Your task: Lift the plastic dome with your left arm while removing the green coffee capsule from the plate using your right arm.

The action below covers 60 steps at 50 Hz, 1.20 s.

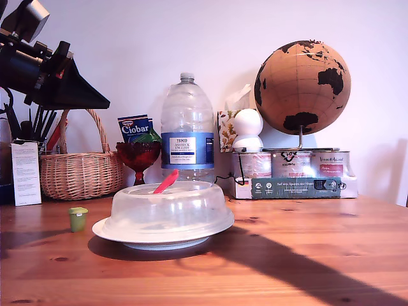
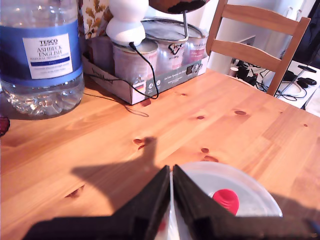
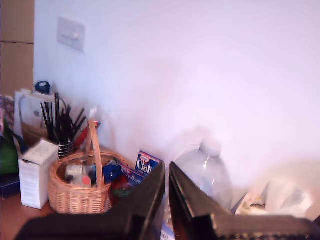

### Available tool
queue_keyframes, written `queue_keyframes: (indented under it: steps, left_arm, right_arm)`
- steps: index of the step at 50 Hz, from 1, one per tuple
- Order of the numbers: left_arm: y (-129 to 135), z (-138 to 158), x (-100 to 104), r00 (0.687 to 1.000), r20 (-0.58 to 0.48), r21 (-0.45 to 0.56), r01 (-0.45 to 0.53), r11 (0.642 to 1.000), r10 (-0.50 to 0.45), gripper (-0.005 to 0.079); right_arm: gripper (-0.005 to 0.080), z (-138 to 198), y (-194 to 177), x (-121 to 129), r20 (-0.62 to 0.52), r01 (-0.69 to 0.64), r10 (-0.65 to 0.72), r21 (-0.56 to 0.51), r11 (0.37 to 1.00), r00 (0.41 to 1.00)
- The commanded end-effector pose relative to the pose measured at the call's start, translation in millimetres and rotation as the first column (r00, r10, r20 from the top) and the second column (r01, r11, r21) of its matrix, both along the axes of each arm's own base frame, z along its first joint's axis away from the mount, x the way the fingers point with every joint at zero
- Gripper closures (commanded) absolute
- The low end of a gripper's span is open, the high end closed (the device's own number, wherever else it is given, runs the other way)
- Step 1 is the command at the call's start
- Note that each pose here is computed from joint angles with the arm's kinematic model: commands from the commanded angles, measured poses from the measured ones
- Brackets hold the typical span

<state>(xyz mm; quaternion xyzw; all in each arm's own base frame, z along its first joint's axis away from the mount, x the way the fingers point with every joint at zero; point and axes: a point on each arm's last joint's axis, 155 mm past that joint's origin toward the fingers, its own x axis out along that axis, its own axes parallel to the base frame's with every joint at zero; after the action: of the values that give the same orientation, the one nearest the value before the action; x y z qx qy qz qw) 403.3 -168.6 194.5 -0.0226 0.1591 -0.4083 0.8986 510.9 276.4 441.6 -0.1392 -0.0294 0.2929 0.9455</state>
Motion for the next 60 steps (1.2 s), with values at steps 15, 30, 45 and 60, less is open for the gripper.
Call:
queue_keyframes:
  steps: [15, 30, 45, 60]
  left_arm:
    - [-26.2, 4.8, -13.6, 0.99, 0.094, 0.065, 0.097, 0.993, -0.103, 0.0751]
    - [-56.7, 2.7, -33.8, 0.979, 0.061, 0.042, 0.191, 0.981, -0.193, 0.0735]
    - [-68.6, 22.9, -58.5, 0.968, 0.041, -0.007, 0.248, 0.969, -0.247, 0.0734]
    - [-71.3, 26.7, -87.2, 0.968, -0.013, 0.035, 0.252, 0.967, -0.252, 0.0735]
  right_arm:
    - [0.0764, -85.4, 1.9, 4.7, -0.154, 0.003, -0.003, -0.003, 1.0, 0.988]
    - [0.0764, -101.1, 3.9, -44.9, -0.185, -0.042, 0.047, 0.033, 0.999, 0.982]
    - [0.0764, -124.4, 6.9, -110.9, -0.222, -0.13, 0.138, 0.052, 0.99, 0.965]
    - [0.0764, -136.6, 15.5, -168.8, -0.228, -0.202, 0.214, 0.077, 0.976, 0.95]
